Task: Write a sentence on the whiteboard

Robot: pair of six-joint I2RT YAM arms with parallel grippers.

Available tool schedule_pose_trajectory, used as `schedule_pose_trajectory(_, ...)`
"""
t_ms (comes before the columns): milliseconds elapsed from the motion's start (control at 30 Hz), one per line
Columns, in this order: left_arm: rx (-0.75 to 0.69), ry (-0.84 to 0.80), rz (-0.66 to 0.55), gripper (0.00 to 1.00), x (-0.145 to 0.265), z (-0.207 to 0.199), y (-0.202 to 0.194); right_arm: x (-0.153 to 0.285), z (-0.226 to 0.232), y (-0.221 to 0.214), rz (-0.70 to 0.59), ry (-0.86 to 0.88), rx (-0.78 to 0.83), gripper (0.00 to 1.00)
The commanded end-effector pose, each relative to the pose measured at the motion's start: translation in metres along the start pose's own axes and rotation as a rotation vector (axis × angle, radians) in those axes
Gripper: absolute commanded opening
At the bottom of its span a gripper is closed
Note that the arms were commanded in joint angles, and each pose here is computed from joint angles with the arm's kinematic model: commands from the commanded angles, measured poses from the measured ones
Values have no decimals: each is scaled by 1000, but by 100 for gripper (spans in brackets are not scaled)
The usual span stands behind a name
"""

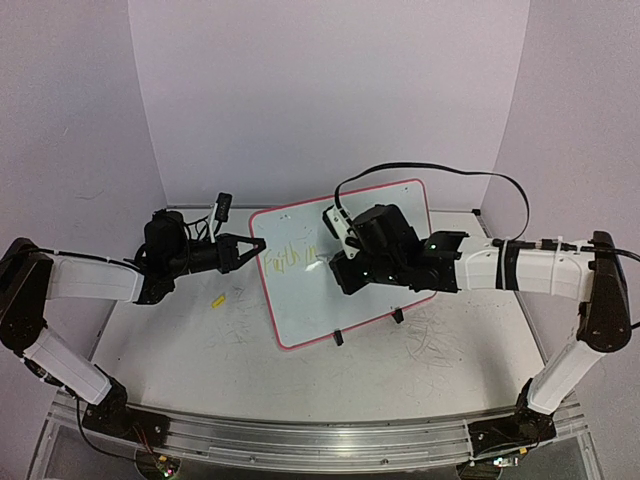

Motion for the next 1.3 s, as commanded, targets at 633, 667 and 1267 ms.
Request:
schedule_pose_trajectory(633, -33, 31, -8, 0, 1, 2, 3, 27, -21, 38, -127, 41, -18, 0)
schedule_pose_trajectory(667, -35, 29, -8, 0, 1, 2, 4, 25, -21, 38, -124, 38, -16, 0)
schedule_pose_trajectory(1267, -42, 35, -3, 0, 1, 3, 1, 14, -17, 36, -108, 33, 6, 0)
Point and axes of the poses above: each gripper's point midway between its finger pads, its own x axis back along the fingers, its own z axis along the line the jaws close on, y = z × x, the point moved 6 cm from there along x, back along the fingers, and after that the axes turned 10 degrees about -x, right-handed, at the moved point
